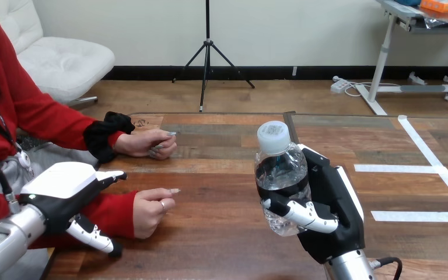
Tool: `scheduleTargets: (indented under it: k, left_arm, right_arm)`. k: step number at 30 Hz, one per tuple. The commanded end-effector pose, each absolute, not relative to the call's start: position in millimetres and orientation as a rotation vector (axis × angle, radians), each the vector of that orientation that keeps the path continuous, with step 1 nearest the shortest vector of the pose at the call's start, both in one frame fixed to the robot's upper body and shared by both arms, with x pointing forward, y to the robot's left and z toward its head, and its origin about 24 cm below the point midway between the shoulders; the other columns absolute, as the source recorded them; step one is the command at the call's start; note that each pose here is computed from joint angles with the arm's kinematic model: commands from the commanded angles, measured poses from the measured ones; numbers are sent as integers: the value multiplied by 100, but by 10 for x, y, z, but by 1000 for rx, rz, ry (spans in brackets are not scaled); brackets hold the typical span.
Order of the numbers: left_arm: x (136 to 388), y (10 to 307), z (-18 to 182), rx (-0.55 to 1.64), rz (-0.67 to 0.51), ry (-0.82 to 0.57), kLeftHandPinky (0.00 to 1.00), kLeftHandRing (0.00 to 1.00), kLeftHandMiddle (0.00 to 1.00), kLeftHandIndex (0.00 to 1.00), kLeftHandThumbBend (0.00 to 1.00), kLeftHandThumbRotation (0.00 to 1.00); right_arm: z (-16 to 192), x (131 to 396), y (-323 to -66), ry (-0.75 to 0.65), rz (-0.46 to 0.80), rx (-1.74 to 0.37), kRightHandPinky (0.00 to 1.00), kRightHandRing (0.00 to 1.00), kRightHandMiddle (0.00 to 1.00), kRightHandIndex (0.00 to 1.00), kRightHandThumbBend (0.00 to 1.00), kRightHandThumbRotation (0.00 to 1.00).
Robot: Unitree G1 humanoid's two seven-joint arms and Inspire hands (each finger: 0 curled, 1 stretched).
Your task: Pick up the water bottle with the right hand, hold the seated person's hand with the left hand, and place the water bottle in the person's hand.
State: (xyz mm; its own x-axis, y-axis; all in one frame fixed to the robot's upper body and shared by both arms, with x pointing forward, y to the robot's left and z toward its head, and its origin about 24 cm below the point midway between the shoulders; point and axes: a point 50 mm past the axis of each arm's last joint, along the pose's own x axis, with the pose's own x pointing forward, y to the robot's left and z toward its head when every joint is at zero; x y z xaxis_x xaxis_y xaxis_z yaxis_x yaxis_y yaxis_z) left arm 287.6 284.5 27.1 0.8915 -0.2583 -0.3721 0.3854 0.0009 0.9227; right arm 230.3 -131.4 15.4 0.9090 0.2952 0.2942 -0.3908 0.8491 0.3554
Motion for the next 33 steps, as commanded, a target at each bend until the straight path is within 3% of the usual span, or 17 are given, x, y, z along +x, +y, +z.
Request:
scheduleTargets:
  k: [1, 20, 33]
  left_arm:
    - [3098, 2759, 410, 1506, -466, 47, 81, 86, 90, 91, 100, 44]
    - [3205, 2658, 221, 1542, -462, 117, 81, 85, 88, 89, 100, 41]
    - [3263, 2540, 176, 1596, -503, 131, 75, 79, 84, 86, 100, 39]
  right_arm:
    - [351, 2380, -1258, -329, 377, 446, 11, 16, 27, 43, 92, 2]
    - [355, 2362, -1273, -339, 375, 443, 11, 17, 27, 43, 92, 0]
    - [374, 2349, -1298, -351, 380, 423, 11, 16, 26, 44, 90, 1]
